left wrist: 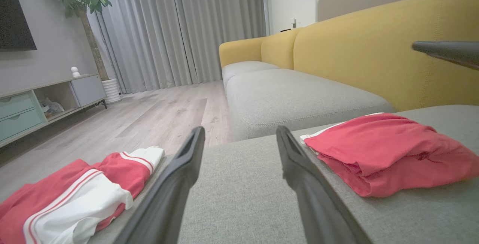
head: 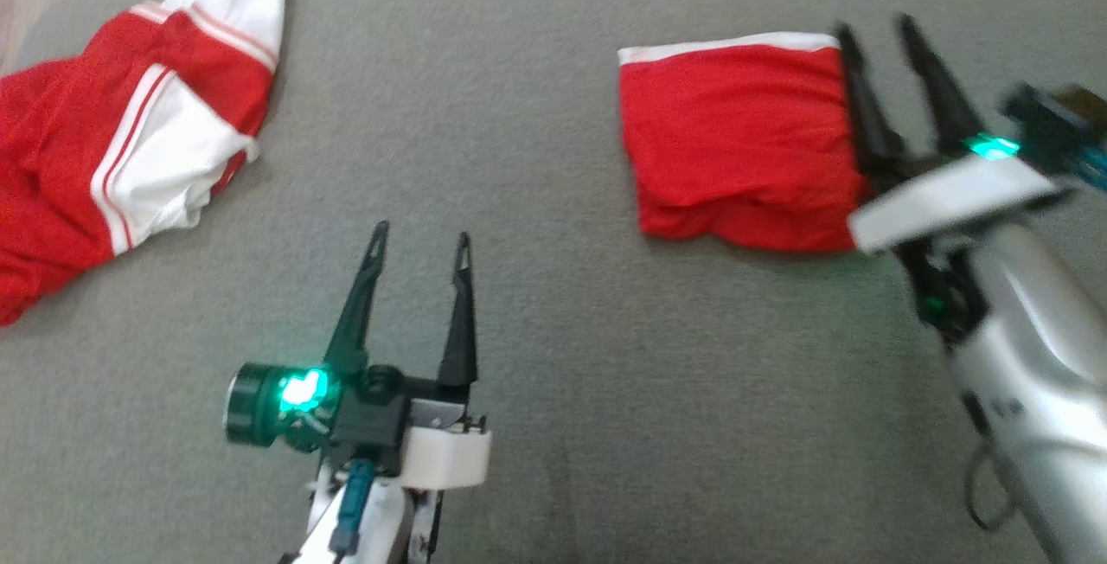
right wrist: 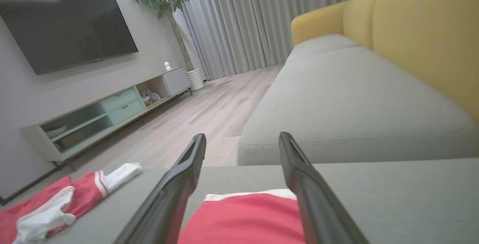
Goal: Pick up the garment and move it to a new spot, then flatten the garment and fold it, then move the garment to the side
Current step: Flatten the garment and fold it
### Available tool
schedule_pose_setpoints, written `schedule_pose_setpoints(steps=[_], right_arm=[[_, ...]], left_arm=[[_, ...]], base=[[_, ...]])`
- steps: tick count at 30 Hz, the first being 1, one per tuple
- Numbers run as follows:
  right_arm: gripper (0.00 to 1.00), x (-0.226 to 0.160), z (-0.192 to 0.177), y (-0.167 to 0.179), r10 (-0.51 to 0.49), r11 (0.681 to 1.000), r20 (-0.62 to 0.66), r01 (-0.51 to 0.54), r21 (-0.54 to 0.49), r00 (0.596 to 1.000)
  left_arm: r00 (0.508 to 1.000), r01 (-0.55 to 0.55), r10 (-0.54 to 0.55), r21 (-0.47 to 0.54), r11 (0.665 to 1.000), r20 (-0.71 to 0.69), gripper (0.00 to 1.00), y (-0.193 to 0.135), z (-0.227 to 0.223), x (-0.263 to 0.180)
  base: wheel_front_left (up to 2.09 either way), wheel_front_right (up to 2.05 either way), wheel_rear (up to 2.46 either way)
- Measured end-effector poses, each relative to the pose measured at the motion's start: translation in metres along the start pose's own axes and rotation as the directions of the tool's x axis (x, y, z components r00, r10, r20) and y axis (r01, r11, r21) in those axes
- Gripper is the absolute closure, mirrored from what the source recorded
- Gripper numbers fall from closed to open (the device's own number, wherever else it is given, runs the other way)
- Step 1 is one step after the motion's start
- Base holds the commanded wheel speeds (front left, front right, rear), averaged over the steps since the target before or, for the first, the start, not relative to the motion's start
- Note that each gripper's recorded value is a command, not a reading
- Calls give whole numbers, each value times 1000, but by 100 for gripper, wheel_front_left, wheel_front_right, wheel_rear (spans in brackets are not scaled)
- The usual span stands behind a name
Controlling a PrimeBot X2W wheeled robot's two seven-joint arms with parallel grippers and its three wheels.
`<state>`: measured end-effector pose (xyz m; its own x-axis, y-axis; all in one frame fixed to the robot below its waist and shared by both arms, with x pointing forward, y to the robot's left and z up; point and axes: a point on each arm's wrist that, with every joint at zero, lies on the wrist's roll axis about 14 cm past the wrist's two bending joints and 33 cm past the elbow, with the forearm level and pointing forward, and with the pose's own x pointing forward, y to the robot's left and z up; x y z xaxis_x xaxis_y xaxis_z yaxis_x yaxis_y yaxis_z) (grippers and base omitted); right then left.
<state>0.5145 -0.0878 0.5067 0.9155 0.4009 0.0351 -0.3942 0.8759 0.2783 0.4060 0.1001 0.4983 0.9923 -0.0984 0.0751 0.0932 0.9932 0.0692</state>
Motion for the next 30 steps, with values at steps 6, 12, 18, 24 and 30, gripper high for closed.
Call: schedule_pose_setpoints(steps=[6, 12, 18, 24, 30], right_arm=[[0, -70, 35, -36, -128, 987, 125, 139, -84, 984], [0, -138, 8, -14, -154, 971, 74, 165, -175, 985], [0, -181, -10, -1, -198, 961, 43, 203, -187, 979], [0, -182, 7, -1, -209, 951, 103, 226, -209, 973], [0, -181, 7, 1, -203, 948, 102, 222, -226, 974]], left_arm=[[999, -39, 41, -54, 998, 28, 0, 8, 14, -11], [998, -51, 54, -78, 996, 36, 0, 13, 22, -36], [1000, -30, 30, -64, 997, -2, 0, 8, 12, -71], [1000, -20, 19, -59, 998, -3, 0, 9, 11, -76], [999, -33, 33, -46, 998, -4, 0, 14, 10, -76]], base=[[0, 0, 0], [0, 0, 0], [0, 0, 0], [0, 0, 0], [0, 0, 0]])
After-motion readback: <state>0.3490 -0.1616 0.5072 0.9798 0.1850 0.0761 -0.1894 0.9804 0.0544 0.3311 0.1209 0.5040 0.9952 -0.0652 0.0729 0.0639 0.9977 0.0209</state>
